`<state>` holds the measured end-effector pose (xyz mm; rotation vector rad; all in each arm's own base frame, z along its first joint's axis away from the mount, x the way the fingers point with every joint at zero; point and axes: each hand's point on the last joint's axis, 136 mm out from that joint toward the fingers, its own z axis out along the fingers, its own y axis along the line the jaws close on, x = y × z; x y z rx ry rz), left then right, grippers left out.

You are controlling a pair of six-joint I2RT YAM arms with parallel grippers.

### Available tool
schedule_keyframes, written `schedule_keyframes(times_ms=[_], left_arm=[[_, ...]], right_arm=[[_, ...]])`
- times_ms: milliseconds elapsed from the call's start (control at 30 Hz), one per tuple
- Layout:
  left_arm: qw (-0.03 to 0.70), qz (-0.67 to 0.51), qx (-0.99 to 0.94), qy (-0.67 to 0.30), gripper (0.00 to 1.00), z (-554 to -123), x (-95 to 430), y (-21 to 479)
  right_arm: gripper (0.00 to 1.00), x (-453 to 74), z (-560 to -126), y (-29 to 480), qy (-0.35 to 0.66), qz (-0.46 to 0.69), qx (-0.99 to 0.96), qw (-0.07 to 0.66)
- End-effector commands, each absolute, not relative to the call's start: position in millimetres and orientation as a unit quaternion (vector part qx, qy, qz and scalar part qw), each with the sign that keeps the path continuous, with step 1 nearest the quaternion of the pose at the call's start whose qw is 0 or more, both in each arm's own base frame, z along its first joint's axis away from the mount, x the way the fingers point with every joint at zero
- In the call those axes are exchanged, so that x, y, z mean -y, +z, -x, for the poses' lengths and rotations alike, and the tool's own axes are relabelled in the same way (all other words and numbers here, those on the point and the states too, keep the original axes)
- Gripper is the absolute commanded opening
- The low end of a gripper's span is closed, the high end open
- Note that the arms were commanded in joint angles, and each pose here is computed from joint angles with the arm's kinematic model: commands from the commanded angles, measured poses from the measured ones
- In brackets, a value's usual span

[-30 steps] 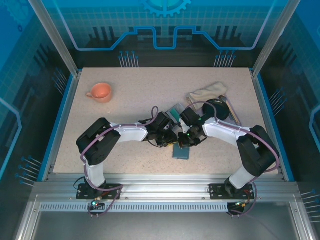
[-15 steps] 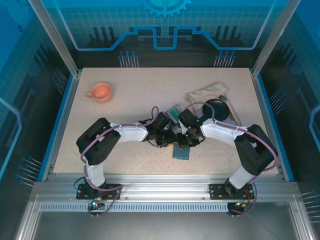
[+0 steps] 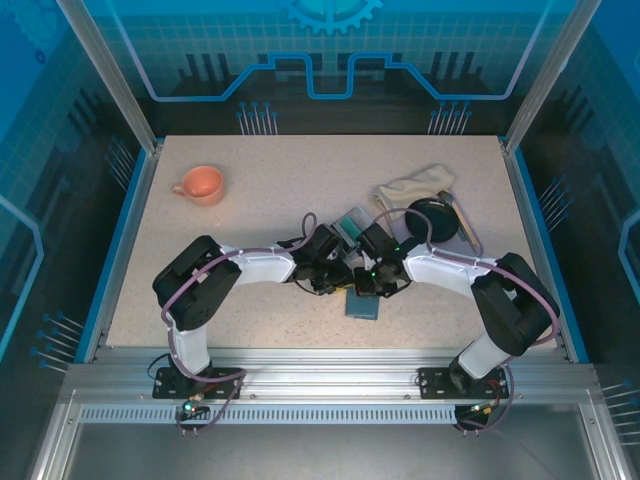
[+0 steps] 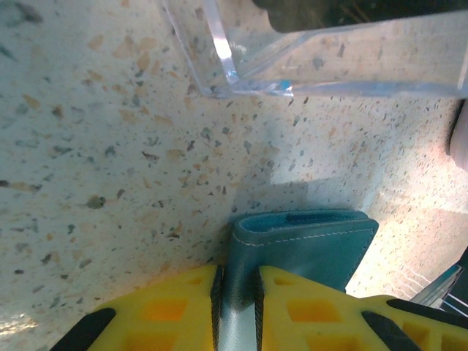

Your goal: Put the credit cards into the card holder

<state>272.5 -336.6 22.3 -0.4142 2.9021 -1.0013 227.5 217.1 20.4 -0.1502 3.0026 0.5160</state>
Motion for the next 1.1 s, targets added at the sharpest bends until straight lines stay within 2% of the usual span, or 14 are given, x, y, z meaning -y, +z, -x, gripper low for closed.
schedule_keyframes(times_ms=[0, 133, 267, 367, 633, 767, 933, 1067], left_arm=[[0.005, 0.134, -0.937, -0.322, 0.21, -263, 341, 15], [0.004, 0.133, -0.938, -0.319, 0.21, -262, 339, 14], [0.003, 0.136, -0.938, -0.320, 0.21, -262, 339, 14], [0.003, 0.137, -0.938, -0.320, 0.21, -262, 339, 14], [0.001, 0.130, -0.938, -0.322, 0.21, -262, 341, 16], [0.003, 0.127, -0.936, -0.329, 0.21, -262, 344, 20], [-0.001, 0.128, -0.934, -0.332, 0.21, -262, 345, 20], [-0.006, 0.132, -0.932, -0.339, 0.21, -259, 345, 20]], right_arm=[[0.00, -186, -196, -47, 0.117, 0.016, -0.992, -0.032], [0.00, -178, -188, -63, 0.119, -0.008, -0.991, -0.056], [0.00, -163, -174, -87, 0.077, -0.005, -0.994, -0.080], [0.00, -158, -172, -95, 0.096, -0.027, -0.991, -0.094], [0.00, -175, -199, -56, 0.136, -0.016, -0.990, -0.038], [0.00, -164, -202, -55, 0.100, -0.011, -0.994, -0.037], [0.00, -145, -177, -81, 0.056, -0.044, -0.995, -0.072], [0.00, -128, -175, -79, -0.002, -0.055, -0.997, -0.048]])
